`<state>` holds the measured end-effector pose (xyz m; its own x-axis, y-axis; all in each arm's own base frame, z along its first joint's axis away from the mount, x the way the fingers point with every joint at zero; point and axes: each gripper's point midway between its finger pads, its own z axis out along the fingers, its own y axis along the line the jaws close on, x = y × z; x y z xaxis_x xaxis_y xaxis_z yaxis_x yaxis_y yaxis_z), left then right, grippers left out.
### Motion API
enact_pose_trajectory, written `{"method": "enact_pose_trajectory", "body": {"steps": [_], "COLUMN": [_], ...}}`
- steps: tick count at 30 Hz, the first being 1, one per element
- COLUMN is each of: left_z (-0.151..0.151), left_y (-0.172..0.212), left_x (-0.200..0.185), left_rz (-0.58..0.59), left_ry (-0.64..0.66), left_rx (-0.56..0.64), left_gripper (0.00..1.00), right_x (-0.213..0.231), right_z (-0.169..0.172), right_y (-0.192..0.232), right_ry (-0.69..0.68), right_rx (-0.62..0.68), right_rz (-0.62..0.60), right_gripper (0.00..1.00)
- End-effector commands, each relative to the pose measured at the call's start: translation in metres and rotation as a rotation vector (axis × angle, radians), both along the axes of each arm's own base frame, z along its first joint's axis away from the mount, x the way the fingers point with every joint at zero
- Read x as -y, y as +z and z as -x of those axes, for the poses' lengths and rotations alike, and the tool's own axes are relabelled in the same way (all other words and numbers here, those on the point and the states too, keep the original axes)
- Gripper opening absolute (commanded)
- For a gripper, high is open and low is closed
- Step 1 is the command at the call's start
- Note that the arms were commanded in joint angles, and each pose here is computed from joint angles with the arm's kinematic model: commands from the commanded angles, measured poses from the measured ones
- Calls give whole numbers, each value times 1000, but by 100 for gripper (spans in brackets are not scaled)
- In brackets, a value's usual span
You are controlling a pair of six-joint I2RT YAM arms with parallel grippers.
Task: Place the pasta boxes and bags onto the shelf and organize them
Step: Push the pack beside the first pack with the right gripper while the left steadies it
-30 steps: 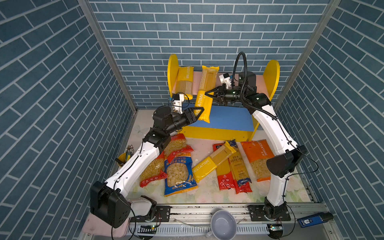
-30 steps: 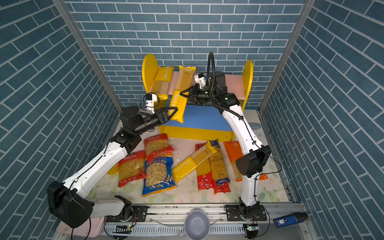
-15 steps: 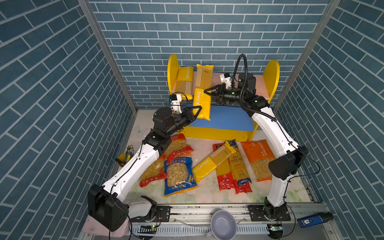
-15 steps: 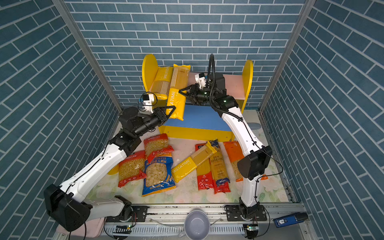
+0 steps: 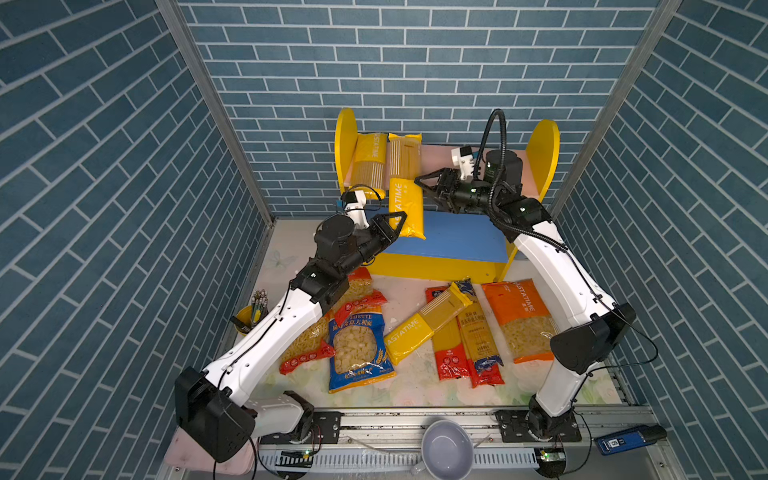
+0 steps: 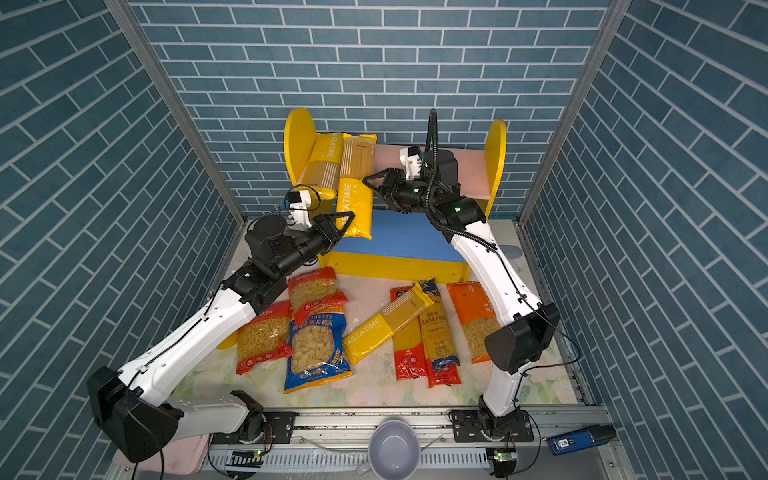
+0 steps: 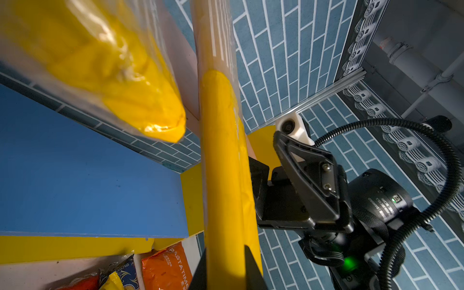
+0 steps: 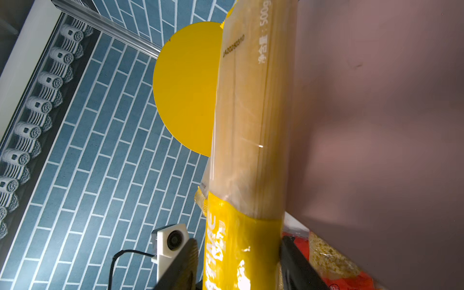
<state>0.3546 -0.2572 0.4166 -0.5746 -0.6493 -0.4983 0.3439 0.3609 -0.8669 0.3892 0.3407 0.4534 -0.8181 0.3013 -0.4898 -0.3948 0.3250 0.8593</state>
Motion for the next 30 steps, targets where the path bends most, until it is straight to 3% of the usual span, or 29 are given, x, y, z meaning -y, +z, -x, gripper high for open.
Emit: {"method": "enact_pose_trajectory", "body": {"steps": [1, 11, 18, 21, 25, 30], "left_z": [0, -7, -14, -17, -14, -12], "left_y": [62, 71, 76, 76, 82, 86], "left_x": [-16, -9, -9, -4, -6, -22], "left_rz": [97, 40, 27, 28, 31, 21], "left_ry": [82, 66, 69, 48, 42, 71], "left_rx": [163, 111, 120, 116, 131, 139], "left_gripper": [9, 10, 12, 14, 27, 48], "right_x": [1, -5, -4, -7, -4, -2], "right_z": [16, 48, 63, 68, 64, 56], "right_y": [6, -21, -17, -11, -3, 16], "right_ry": [-1, 23, 52, 67, 33, 3], "right_rx": [57, 43, 36, 36, 53, 79], "right_rz": [24, 119, 54, 18, 6, -32], "right_gripper": [62, 66, 55, 45, 30, 21]}}
